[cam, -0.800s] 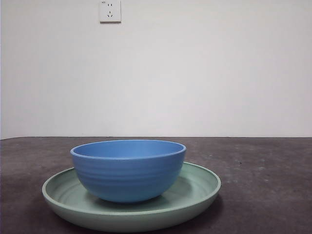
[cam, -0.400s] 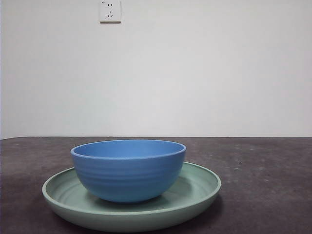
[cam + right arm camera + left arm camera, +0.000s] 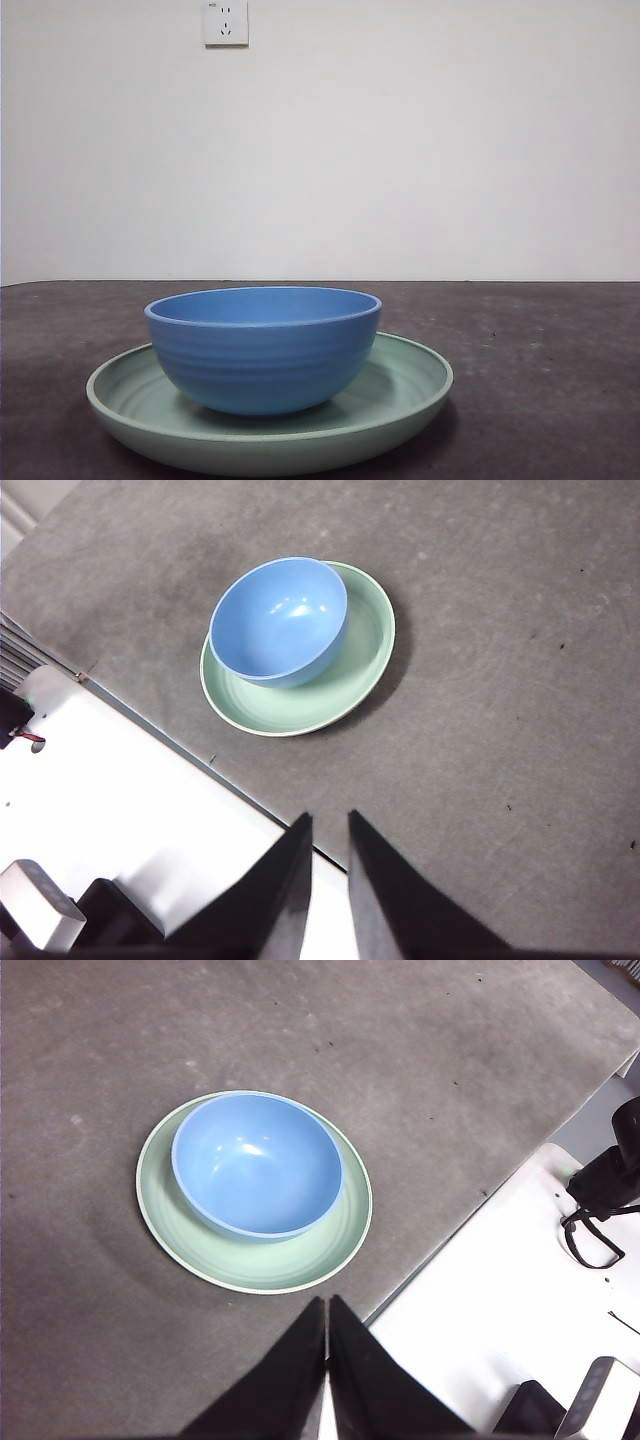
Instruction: Pick up the blue bowl, put it on the green plate, put it on desk
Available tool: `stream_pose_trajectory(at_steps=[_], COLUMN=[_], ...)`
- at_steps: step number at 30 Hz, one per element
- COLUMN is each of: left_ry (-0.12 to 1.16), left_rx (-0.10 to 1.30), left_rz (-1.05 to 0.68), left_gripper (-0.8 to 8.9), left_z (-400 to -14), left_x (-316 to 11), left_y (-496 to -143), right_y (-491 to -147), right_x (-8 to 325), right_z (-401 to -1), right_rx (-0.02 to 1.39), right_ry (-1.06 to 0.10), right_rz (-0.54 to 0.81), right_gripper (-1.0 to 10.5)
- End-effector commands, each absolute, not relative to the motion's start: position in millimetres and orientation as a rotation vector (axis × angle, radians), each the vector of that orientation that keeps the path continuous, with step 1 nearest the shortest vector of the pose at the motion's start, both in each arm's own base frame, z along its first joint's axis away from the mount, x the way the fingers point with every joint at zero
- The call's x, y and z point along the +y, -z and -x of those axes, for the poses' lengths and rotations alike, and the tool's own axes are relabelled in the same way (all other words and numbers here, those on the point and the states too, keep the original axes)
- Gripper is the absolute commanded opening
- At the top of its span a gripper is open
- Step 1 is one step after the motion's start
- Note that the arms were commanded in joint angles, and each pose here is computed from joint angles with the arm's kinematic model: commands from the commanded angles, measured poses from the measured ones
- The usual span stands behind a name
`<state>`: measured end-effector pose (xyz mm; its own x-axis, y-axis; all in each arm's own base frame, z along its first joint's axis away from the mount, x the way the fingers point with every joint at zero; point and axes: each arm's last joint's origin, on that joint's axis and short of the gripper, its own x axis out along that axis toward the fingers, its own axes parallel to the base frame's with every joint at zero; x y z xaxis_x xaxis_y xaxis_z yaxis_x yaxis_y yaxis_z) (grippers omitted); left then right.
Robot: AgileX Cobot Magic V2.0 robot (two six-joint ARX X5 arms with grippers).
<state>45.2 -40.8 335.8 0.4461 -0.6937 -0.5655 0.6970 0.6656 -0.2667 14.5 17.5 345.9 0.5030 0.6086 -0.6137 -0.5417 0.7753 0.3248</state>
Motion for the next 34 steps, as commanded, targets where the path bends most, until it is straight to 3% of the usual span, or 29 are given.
stream_pose_trajectory(at_steps=[1,10,17,22,31,34], left_ry=[0.877,0.778,0.638,0.47,0.098,0.04], left_rx=[0.682,0.581,0.186,0.007,0.018,0.018], left_rz=[0.002,0.03,-0.083,-0.083,0.045,0.058], left_gripper=[0.06,0.07,0.07,0.07,0.07,0.07], left_z=[-45.7,-38.7,-60.2,-88.4,-94.9,-94.4], left_x=[-42.0,-30.5,-27.4,-20.2,-2.2,-0.5], left_y=[-338.9,-333.2,-295.0,-255.0,-195.2,-185.1], right_y=[-349.8,-349.8,-349.8,-349.8,-349.8,-349.8], right_x=[17.7,17.7,17.7,17.7,17.7,17.7], right_z=[-14.5,-14.4,-14.4,-14.4,-14.4,-14.4], right_rx=[0.757,0.757,0.757,0.757,0.757,0.757], right_ry=[-0.71,-0.709,-0.709,-0.71,-0.71,-0.709], right_rz=[-0.088,-0.088,-0.088,-0.088,-0.089,-0.088], right_gripper=[0.5,0.5,0.5,0.5,0.5,0.5])
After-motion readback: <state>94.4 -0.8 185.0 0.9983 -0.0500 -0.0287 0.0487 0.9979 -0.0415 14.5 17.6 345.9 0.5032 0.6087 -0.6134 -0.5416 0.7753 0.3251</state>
